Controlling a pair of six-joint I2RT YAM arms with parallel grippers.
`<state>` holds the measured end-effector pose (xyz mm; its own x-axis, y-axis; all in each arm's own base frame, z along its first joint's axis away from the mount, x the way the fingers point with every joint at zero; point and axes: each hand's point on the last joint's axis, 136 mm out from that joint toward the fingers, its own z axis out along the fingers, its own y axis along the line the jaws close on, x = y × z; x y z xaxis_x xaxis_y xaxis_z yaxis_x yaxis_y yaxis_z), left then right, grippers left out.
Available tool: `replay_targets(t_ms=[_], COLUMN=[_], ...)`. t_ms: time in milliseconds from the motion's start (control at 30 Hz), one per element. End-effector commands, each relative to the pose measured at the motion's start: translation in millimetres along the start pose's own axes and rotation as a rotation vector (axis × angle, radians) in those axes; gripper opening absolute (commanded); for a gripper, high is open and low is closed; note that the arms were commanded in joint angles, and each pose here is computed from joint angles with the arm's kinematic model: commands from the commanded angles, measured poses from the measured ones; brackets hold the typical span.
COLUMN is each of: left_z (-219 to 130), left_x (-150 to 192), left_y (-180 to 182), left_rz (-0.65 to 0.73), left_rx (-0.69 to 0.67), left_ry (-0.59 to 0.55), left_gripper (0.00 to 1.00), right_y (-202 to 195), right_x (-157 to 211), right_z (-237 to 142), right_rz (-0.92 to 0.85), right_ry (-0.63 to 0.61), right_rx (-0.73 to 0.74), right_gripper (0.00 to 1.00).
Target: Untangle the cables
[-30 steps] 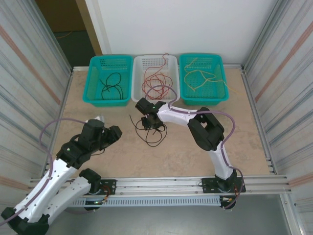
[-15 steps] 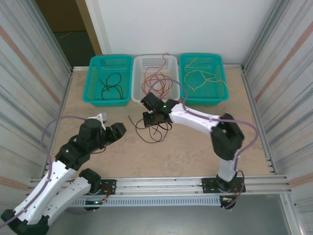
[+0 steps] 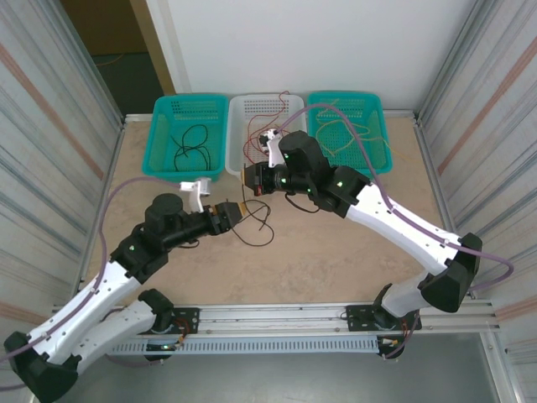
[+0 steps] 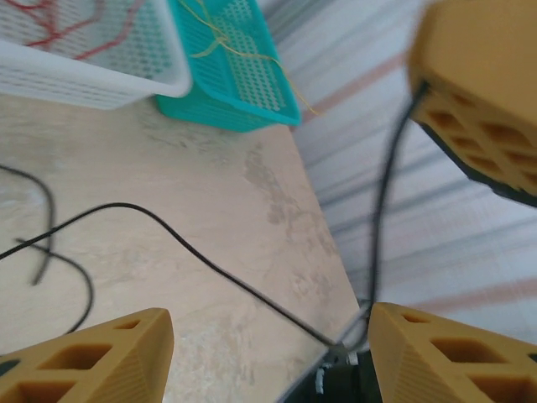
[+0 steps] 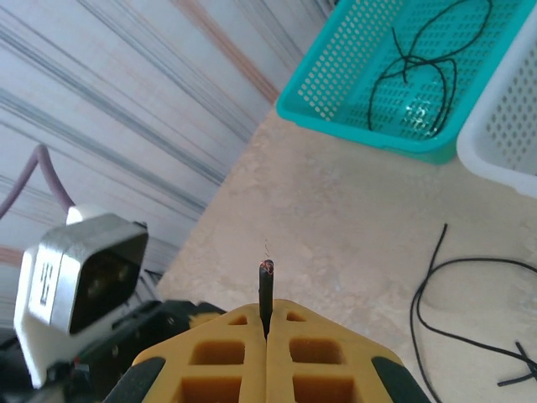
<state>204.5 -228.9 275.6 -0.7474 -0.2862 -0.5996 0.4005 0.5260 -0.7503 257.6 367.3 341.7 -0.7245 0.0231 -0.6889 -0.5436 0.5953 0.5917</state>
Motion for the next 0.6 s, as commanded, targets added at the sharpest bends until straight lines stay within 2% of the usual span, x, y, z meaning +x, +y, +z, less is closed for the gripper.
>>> replay_targets(t_ms=[0,167,433,500,567], left_z=[-3.8,-0.8,-1.4,-1.5,-3.2], left_x=[-14.6,-17.4,-27.1,-29.1,-32.2], left_y=[-47.0,-52.9,-58.0,-60.3,-61.9], left_rz=[0.147,0.177,0.206,0.207,0.203], left_rx=[0.143,0.151,0.140,0.142,0.139], left_ry=[-0.041,-0.066,-0.090,-0.091,-0.101], left_gripper=[0.63,0.49,0.00,0.00,0.00], right_y=[33.9,45.9,47.8,45.8,38.8], right_x=[-21.9,-29.0,-28.9,-29.1,-30.7], right_z=[-17.4,-26.3,-32.9,-35.1,-39.1], right_rz=[0.010,0.007,0.004,-0.001,-0.012], right_ry=[-0.050,-0.068,-0.072,-0.077,-0.090], right_rx=[-0.114,-0.154,-0.158,-0.145,-0.110], right_gripper=[0.01,0.01,0.03,0.08,0.27])
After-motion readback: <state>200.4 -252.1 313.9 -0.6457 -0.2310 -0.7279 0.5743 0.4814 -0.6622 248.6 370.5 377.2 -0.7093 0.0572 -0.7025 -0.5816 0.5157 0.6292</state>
